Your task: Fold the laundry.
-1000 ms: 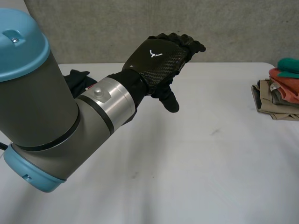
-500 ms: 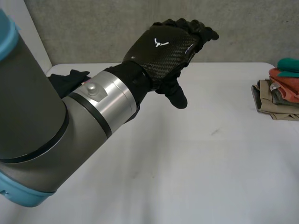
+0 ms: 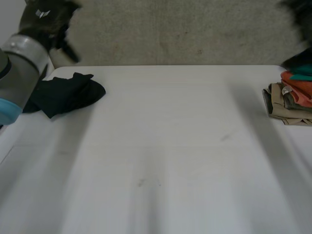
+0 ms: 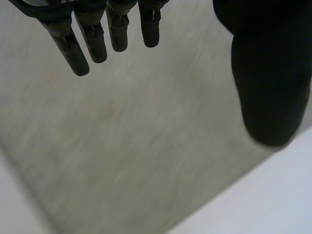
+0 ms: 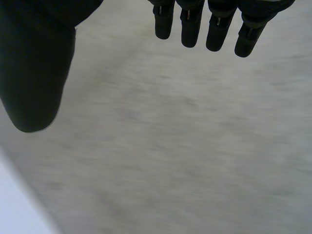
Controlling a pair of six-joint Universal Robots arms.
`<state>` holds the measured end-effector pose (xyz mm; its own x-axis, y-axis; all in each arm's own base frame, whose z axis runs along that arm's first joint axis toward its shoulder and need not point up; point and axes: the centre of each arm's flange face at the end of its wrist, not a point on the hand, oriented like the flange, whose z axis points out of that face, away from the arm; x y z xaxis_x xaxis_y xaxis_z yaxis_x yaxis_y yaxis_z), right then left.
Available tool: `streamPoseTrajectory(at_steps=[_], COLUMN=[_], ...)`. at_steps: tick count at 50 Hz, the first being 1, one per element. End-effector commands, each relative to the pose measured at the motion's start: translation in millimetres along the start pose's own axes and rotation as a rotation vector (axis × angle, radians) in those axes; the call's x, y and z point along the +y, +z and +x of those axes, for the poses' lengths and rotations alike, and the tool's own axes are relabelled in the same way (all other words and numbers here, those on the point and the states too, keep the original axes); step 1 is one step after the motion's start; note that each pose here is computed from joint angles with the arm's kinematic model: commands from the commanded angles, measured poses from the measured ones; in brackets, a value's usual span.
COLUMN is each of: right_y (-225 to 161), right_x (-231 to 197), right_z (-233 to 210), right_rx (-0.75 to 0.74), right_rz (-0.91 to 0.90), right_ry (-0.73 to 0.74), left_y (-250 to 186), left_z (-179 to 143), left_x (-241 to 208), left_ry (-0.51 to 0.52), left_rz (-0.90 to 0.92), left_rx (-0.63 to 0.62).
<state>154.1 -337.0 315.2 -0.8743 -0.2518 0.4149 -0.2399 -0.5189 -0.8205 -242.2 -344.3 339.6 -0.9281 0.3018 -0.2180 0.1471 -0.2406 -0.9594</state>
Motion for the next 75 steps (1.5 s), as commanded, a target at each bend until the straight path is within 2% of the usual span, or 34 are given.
streamPoseTrajectory(at_steps=[1,4,7,11,19,25,29,33,34,37,42,47,49,53,57,58,61,64,75], right_y=[-40.1,-57.0,-70.5,-80.8,-87.0,-87.1,-87.4,-85.9,-86.0,-84.1,-82.8,-83.1,-83.1,-83.9,-84.4,-84.4,-85.0,-85.4,-85.9], right_x=[23.2,43.0,56.9,70.0,76.2,81.7,82.7,82.4,82.2,82.4,83.0,83.7,83.8,82.7,81.2,81.2,80.0,80.4,81.2], right_z=[-83.9,-106.6,-123.2,-128.5,-129.3,-129.8,-130.0,-129.1,-129.4,-127.7,-124.3,-122.7,-121.8,-121.2,-122.0,-122.0,-122.5,-122.2,-122.2], right_rx=[-0.241,-0.319,-0.372,-0.369,-0.362,-0.358,-0.357,-0.352,-0.352,-0.338,-0.309,-0.290,-0.282,-0.279,-0.283,-0.283,-0.285,-0.285,-0.284], right_rz=[-0.212,-0.344,-0.431,-0.498,-0.515,-0.525,-0.529,-0.525,-0.526,-0.525,-0.535,-0.546,-0.551,-0.554,-0.551,-0.551,-0.550,-0.551,-0.555], right_ry=[0.060,0.062,0.055,0.046,0.043,0.044,0.044,0.039,0.040,0.036,0.034,0.029,0.026,0.025,0.026,0.026,0.028,0.026,0.027], left_y=[52.6,69.0,80.6,89.5,96.9,98.9,98.8,94.7,89.6,78.4,37.2,-11.5,-24.6,-48.2,-75.6,-88.3,-105.3,-104.1,-109.1], left_z=[-66.7,-82.4,-97.6,-99.0,-96.7,-97.5,-89.1,-74.8,-66.5,-51.0,0.9,39.7,51.1,81.4,120.0,138.9,162.5,158.3,106.6], left_x=[124.4,170.7,206.5,241.7,283.9,291.3,280.6,229.1,200.4,154.8,63.5,5.4,0.1,24.3,55.1,65.2,71.5,73.1,50.4], left_ry=[0.260,0.331,0.325,0.310,0.304,0.305,0.303,0.283,0.253,0.191,0.011,-0.099,-0.114,-0.135,-0.155,-0.158,-0.158,-0.157,-0.121], left_rz=[-0.185,-0.230,-0.245,-0.241,-0.240,-0.236,-0.236,-0.219,-0.197,-0.149,-0.038,0.036,0.038,-0.048,-0.163,-0.200,-0.222,-0.228,-0.215], left_rx=[-0.087,-0.089,-0.092,-0.042,-0.017,-0.024,-0.018,-0.005,0.007,0.027,0.122,0.230,0.273,0.376,0.486,0.540,0.601,0.568,0.268])
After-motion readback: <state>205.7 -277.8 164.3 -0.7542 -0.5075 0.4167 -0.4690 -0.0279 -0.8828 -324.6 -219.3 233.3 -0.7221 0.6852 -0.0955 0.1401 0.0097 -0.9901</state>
